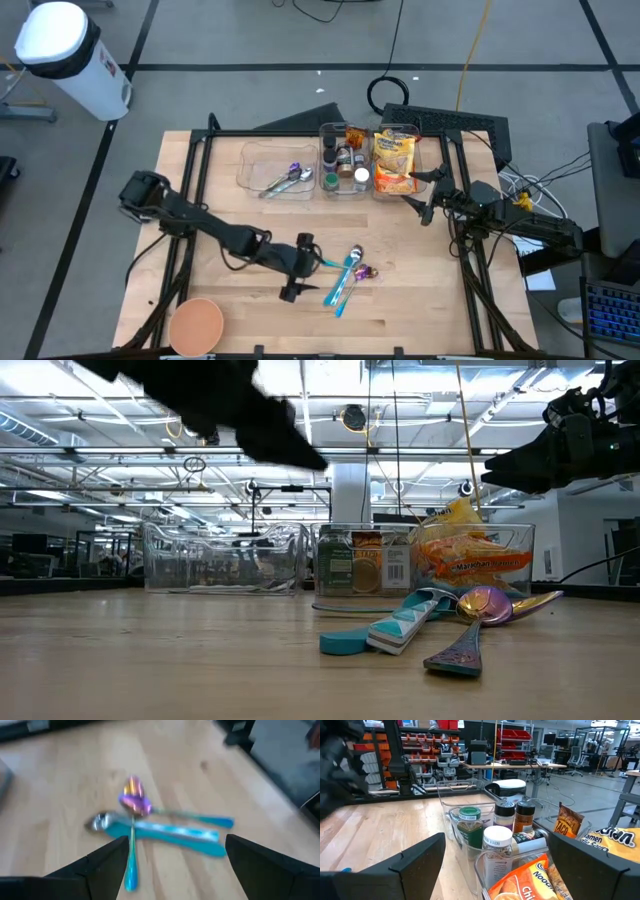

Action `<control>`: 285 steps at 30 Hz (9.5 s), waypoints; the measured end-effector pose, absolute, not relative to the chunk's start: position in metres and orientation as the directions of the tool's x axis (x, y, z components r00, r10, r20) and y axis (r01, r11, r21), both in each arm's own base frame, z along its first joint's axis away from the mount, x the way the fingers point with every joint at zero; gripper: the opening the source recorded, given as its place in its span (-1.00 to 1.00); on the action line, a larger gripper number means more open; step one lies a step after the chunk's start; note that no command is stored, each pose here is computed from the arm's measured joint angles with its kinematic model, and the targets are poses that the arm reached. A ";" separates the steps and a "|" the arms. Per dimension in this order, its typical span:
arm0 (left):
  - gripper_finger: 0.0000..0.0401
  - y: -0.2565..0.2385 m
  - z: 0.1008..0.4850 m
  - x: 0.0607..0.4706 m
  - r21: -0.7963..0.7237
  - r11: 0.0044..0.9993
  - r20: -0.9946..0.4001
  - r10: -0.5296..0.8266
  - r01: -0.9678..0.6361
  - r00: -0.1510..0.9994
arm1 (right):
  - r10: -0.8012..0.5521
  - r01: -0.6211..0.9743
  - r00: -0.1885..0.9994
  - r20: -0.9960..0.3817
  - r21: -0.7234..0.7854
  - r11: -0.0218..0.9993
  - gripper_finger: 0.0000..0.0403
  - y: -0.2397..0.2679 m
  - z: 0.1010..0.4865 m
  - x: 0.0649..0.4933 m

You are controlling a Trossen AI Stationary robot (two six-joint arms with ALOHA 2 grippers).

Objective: Pick & Place Food Item
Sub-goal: Put the blue and violet spoon into the left transparent bin

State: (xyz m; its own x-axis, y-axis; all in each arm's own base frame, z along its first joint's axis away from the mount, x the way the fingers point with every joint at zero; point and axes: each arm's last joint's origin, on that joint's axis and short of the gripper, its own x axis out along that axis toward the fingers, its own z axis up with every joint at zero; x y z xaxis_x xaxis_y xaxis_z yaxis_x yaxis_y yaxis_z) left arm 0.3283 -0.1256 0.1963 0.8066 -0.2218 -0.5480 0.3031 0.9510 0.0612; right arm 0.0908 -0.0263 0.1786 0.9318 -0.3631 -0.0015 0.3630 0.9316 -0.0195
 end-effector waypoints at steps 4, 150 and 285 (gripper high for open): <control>0.69 -0.123 0.177 0.332 0.055 0.956 -0.612 -0.197 0.290 0.766 | -0.363 0.363 0.932 -0.001 -0.019 0.932 0.73 -0.026 0.179 0.091; -1.00 -0.079 0.153 0.349 0.154 0.981 -0.659 0.015 0.116 0.752 | -0.363 0.363 0.932 -0.001 -0.019 0.932 0.73 -0.026 0.179 0.091; -1.00 -0.024 0.278 0.251 0.299 0.927 -0.478 0.350 -0.226 0.805 | -0.362 0.362 0.932 -0.021 -0.022 0.932 0.73 -0.027 0.177 0.092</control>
